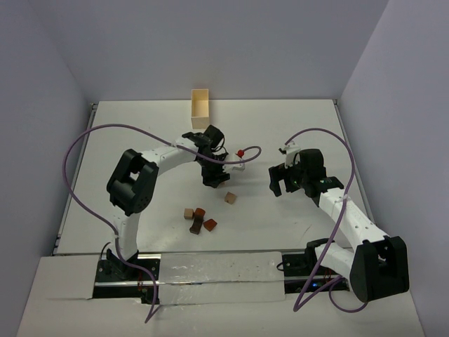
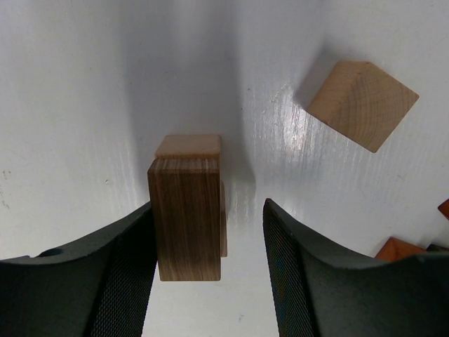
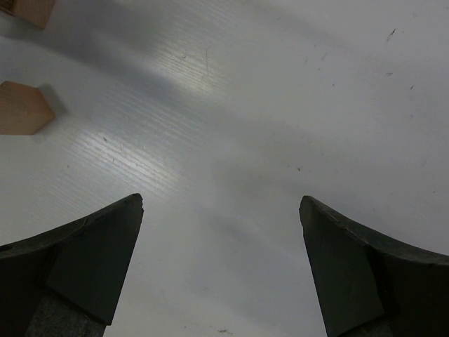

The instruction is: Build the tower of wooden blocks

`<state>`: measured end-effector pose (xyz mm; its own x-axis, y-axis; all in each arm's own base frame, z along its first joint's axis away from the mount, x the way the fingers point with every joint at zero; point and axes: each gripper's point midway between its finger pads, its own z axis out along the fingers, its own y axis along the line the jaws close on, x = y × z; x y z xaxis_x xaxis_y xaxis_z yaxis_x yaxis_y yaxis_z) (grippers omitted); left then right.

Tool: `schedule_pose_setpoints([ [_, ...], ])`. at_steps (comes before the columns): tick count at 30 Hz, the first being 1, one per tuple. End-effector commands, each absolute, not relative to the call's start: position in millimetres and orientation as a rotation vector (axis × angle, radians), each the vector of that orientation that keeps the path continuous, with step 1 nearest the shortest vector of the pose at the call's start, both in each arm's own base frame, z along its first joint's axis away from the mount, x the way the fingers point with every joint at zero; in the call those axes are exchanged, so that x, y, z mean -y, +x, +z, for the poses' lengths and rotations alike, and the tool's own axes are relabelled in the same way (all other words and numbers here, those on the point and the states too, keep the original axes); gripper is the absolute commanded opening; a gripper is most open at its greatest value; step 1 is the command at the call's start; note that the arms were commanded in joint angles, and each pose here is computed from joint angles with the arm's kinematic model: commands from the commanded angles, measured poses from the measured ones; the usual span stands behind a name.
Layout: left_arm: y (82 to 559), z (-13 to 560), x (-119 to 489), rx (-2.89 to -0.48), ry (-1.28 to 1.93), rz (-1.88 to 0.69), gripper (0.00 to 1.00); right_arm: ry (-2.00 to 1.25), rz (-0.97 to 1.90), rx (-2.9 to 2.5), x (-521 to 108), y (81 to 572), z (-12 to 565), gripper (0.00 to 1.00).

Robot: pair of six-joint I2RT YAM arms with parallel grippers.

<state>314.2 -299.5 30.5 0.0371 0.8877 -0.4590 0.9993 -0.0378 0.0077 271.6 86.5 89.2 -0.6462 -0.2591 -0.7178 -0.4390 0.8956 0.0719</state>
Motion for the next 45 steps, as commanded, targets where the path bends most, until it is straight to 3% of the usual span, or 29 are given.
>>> schedule_pose_setpoints([
  [1, 328.2, 40.5, 318.0, -1.827, 1.985, -0.466, 0.64, -0.515, 0.292, -2.248, -89.1, 285.0, 109.6, 1.0],
  [26, 335.2, 58.3, 327.0, -1.793, 1.965, -0.48, 0.68, -0.515, 0.289, -2.249, -88.4, 284.7, 109.2, 1.0],
  [30, 334.2, 76.5, 329.6, -1.773, 1.95, -0.493, 0.77, -0.516, 0.291, -2.252, -88.7, 284.5, 108.7, 1.0],
  [34, 335.3, 98.2, 329.6, -1.751, 1.931, -0.482, 0.99, -0.515, 0.289, -2.249, -88.5, 284.8, 109.4, 1.0],
  [45, 334.5, 206.9, 328.0, -1.649, 1.723, -0.431, 0.99, -0.515, 0.292, -2.246, -89.1, 284.2, 110.2, 1.0],
])
